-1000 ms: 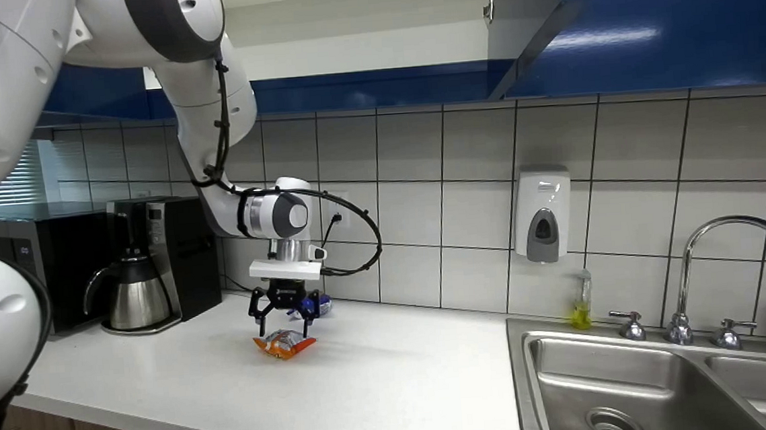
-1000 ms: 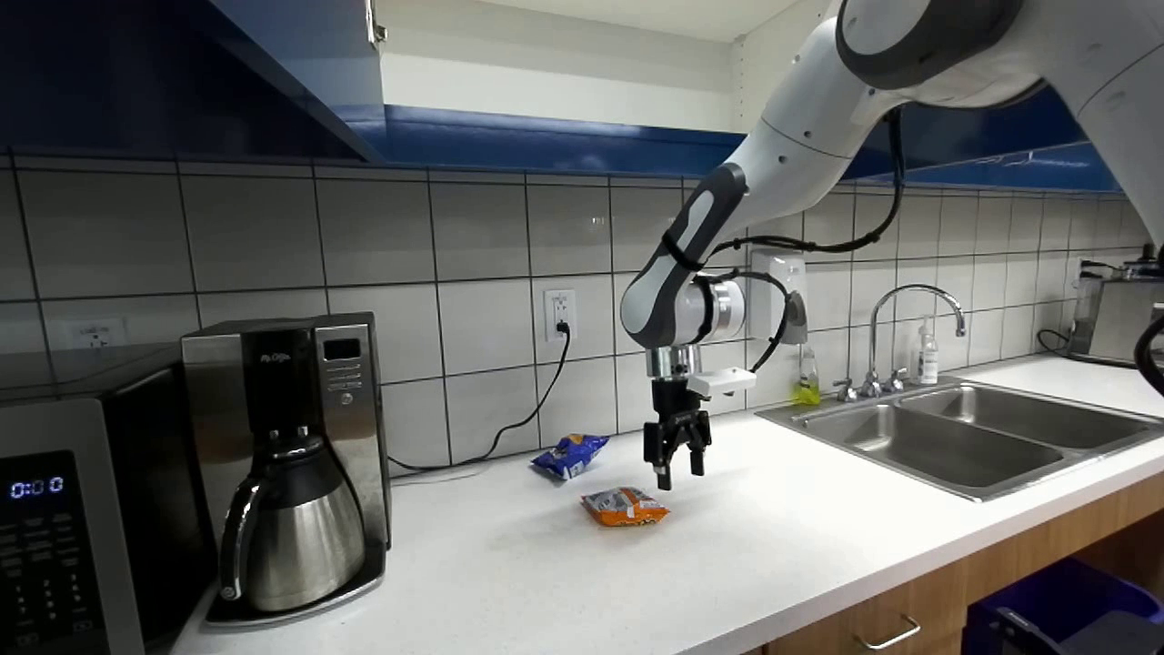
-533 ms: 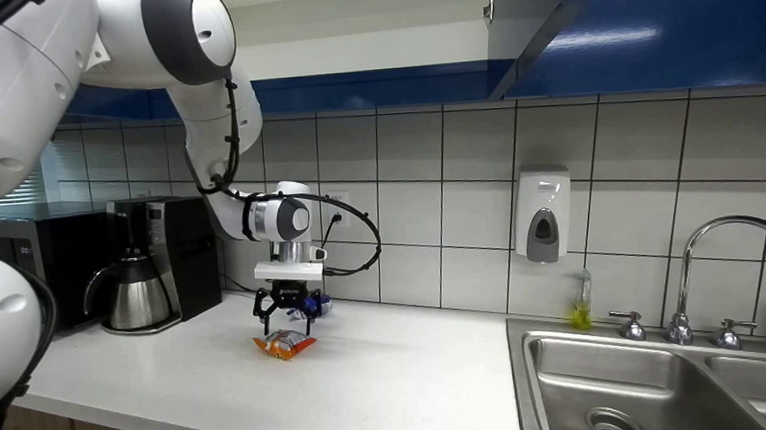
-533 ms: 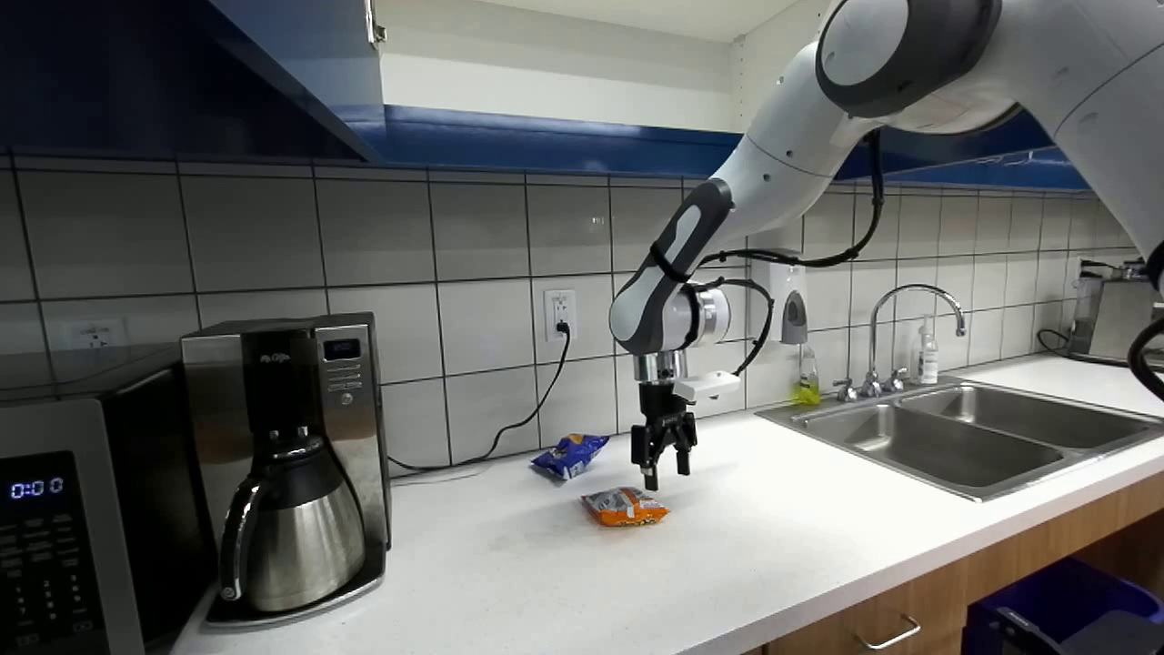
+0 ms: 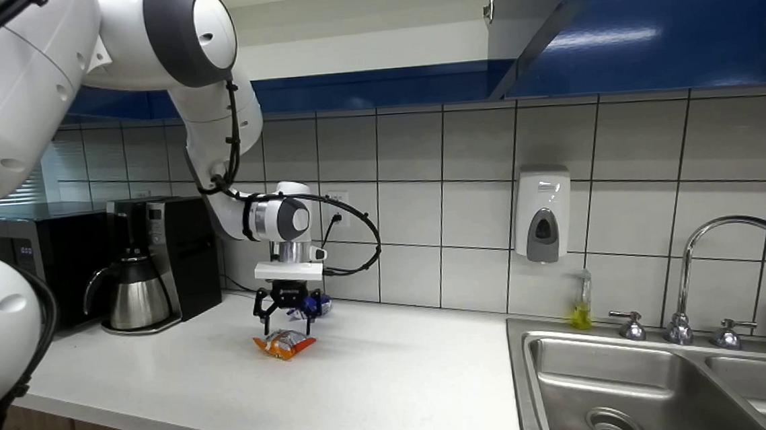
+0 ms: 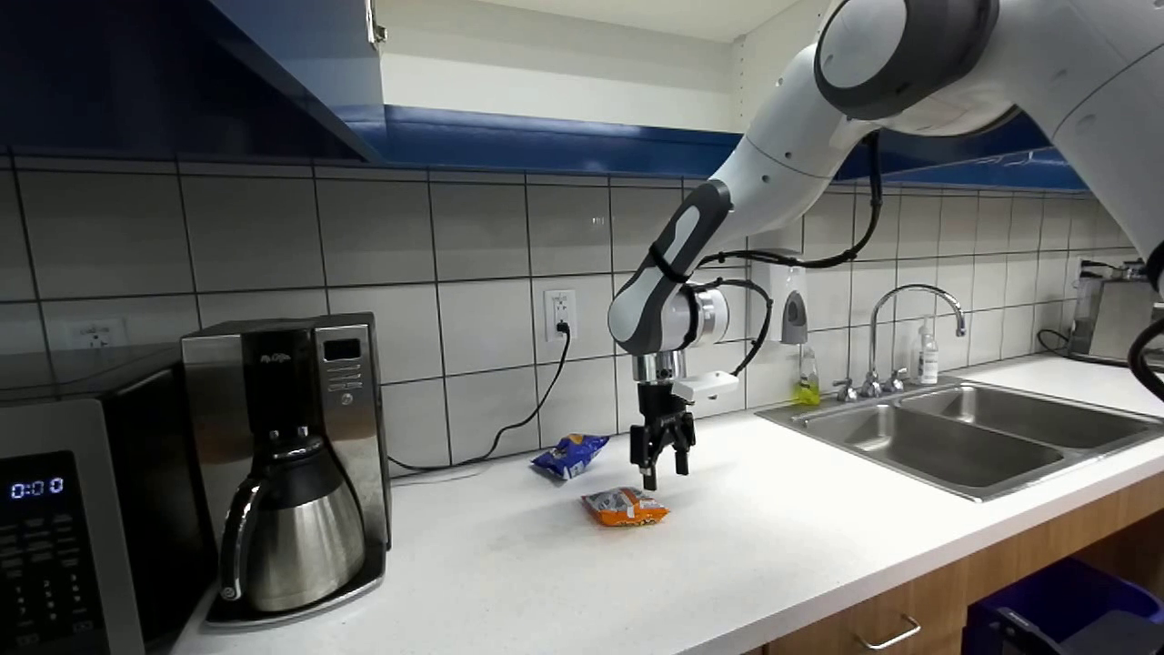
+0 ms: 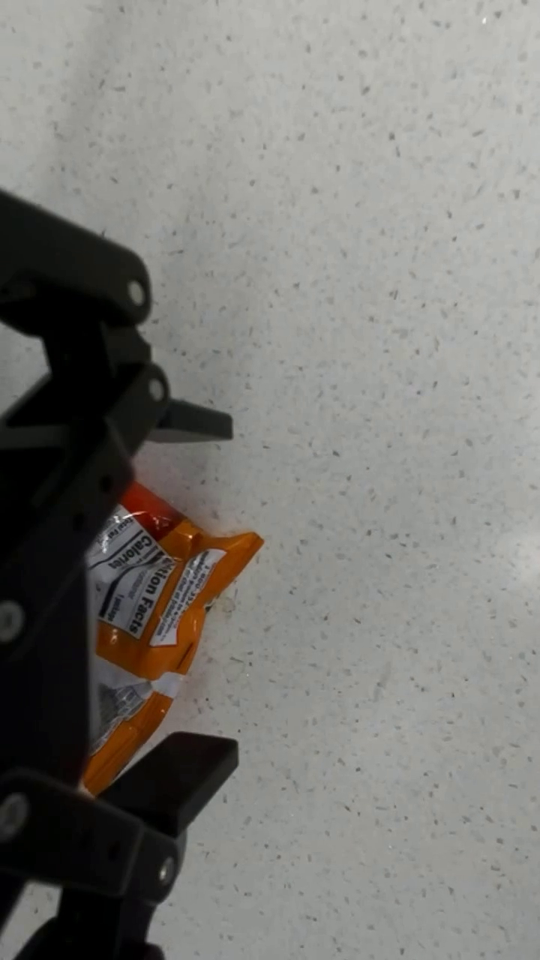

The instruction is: Move the orange snack packet to the open cabinet

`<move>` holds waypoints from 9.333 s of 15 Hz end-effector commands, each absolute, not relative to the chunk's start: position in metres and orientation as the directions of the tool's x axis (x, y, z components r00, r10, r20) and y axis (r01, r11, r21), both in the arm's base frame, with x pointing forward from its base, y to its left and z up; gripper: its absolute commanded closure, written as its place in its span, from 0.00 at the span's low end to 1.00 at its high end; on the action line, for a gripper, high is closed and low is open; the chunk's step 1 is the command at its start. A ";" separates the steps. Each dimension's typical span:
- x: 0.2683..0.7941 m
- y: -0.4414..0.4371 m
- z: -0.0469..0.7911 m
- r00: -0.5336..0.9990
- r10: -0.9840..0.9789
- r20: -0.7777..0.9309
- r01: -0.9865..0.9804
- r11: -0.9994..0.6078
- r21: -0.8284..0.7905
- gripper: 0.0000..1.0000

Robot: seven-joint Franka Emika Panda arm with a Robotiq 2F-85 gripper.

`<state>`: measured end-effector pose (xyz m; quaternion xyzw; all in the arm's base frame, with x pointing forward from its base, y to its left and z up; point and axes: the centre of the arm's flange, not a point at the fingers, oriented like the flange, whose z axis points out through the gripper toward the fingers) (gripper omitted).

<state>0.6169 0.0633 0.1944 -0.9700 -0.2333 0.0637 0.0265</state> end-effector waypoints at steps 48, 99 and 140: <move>0.677 0.089 0.170 0.901 0.427 -0.074 0.425 -0.904 -0.044 1.00; 0.424 0.129 0.320 0.990 0.080 -0.113 0.082 -0.997 0.009 1.00; 0.460 0.165 0.575 0.980 0.201 0.008 0.199 -0.975 0.100 1.00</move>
